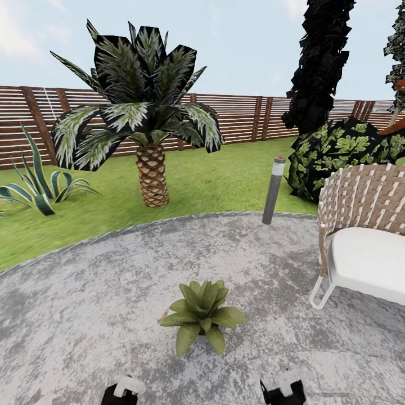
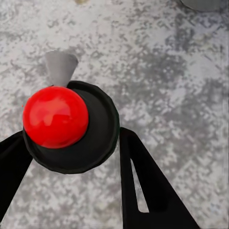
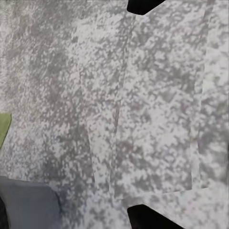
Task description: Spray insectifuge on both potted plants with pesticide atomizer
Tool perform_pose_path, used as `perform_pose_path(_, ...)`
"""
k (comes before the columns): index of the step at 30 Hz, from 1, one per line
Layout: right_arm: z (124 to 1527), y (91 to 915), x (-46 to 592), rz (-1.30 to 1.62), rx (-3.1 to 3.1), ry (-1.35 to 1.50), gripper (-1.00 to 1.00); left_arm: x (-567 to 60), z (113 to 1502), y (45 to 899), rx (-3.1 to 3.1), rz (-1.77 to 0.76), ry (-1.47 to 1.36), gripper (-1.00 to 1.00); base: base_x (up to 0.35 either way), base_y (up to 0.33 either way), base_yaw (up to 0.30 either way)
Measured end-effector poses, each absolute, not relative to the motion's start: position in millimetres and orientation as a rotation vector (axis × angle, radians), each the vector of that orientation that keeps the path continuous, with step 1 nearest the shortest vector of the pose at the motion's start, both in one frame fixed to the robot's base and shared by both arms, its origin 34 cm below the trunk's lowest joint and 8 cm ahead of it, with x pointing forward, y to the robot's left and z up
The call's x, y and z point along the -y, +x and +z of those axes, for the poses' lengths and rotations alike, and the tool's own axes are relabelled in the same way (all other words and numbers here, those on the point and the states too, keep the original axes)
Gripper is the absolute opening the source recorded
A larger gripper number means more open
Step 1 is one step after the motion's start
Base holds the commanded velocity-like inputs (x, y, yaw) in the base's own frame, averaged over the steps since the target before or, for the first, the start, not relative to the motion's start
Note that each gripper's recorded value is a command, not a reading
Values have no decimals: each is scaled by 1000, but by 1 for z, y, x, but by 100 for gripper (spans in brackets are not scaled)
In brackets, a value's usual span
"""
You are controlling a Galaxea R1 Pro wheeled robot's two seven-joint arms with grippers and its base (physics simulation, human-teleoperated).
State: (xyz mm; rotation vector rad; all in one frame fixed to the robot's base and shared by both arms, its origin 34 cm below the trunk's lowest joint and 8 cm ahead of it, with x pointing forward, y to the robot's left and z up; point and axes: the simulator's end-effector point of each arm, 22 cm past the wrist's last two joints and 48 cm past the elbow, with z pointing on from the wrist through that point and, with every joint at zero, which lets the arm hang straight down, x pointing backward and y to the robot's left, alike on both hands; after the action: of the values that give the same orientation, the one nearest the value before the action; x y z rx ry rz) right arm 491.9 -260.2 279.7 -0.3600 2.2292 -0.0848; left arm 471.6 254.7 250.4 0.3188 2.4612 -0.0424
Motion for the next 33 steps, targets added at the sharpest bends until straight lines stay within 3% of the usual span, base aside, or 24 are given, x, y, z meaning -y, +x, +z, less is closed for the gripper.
perform_pose_path(8, 300, 505, 173, 210, -2068, -981, 100, -208, 257, 453, -2405, -379, 936, -100, 0, 0, 0)
perform_pose_path(31, 319, 520, 133, 290, -2007, -1019, 100, -178, 294, 505, -2253, -427, 1149, -100, 0, 0, 0)
perform_pose_path(32, 320, 520, 131, 295, -2007, -1021, -100, -177, 295, 505, -2252, -429, 1158, -100, 0, 0, 0)
perform_pose_path(33, 321, 521, 129, 299, -2007, -1022, -100, -176, 295, 505, -2252, -432, 1168, -100, 0, 0, 0)
